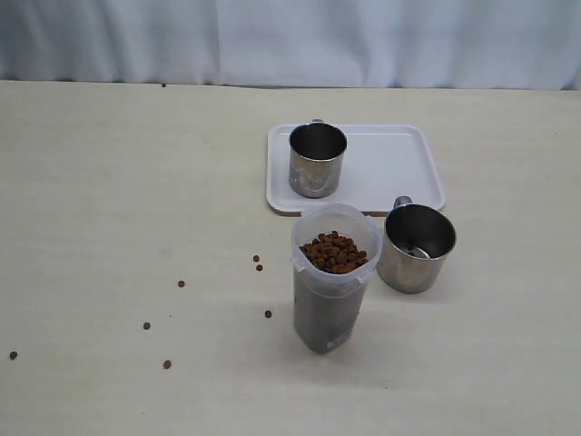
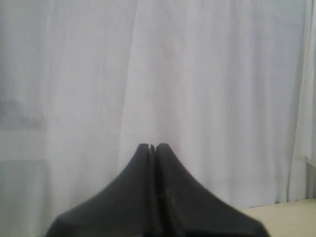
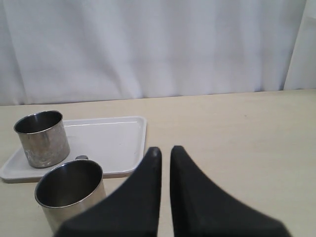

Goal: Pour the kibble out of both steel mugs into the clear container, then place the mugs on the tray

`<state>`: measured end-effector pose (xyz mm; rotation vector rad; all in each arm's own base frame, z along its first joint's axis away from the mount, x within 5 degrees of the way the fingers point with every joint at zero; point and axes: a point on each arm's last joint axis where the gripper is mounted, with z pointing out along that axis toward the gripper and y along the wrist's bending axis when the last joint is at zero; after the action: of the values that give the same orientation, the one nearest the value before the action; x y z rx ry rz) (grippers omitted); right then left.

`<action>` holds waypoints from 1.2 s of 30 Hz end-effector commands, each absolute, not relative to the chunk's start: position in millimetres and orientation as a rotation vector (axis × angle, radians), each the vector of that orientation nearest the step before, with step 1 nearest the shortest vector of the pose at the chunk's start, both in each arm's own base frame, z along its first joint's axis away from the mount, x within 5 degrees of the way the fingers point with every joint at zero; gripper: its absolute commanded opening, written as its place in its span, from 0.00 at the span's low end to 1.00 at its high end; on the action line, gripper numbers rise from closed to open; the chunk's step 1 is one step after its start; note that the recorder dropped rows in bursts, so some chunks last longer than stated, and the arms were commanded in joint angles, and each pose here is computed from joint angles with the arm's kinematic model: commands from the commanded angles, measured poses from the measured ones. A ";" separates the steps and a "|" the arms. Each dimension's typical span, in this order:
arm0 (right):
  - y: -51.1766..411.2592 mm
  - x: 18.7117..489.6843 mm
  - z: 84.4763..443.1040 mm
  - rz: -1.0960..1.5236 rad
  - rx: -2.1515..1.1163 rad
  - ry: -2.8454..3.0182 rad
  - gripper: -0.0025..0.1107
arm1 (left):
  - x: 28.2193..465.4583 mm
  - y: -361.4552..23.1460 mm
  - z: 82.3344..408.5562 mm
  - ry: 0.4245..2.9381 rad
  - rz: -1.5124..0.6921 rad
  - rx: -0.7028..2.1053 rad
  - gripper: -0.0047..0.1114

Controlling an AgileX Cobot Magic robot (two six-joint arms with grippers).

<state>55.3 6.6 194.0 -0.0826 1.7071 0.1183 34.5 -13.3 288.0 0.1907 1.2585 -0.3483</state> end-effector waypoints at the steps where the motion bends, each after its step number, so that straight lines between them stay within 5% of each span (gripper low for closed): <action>1: 6.2 55.2 192.4 0.107 -0.084 1.712 0.07 | 35.4 -9.6 286.2 1.266 -0.226 0.107 0.04; 16: 6.2 55.2 192.3 0.107 -0.084 1.713 0.07 | 38.6 -5.0 280.2 1.282 -0.181 0.044 0.04; 20: 6.2 55.2 192.3 0.107 -0.084 1.713 0.07 | 51.1 3.1 239.4 1.425 -0.470 -0.359 0.04; 23: 6.2 55.2 192.3 0.107 -0.084 1.713 0.07 | 51.3 14.3 197.2 1.731 -0.321 -0.567 0.04; 25: 6.2 55.2 192.3 0.107 -0.084 1.713 0.07 | 52.2 10.3 176.5 1.847 -0.253 -0.447 0.04; 30: 6.2 55.2 192.3 0.107 -0.084 1.713 0.07 | 55.4 -9.4 198.5 1.648 -0.197 0.066 0.04; 36: 6.2 55.2 192.3 0.107 -0.084 1.713 0.07 | 54.1 -9.0 187.9 1.757 -0.111 0.160 0.04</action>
<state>55.3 6.6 194.0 -0.0826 1.7071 0.1183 54.7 -8.7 190.0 0.1255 1.7349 -0.1302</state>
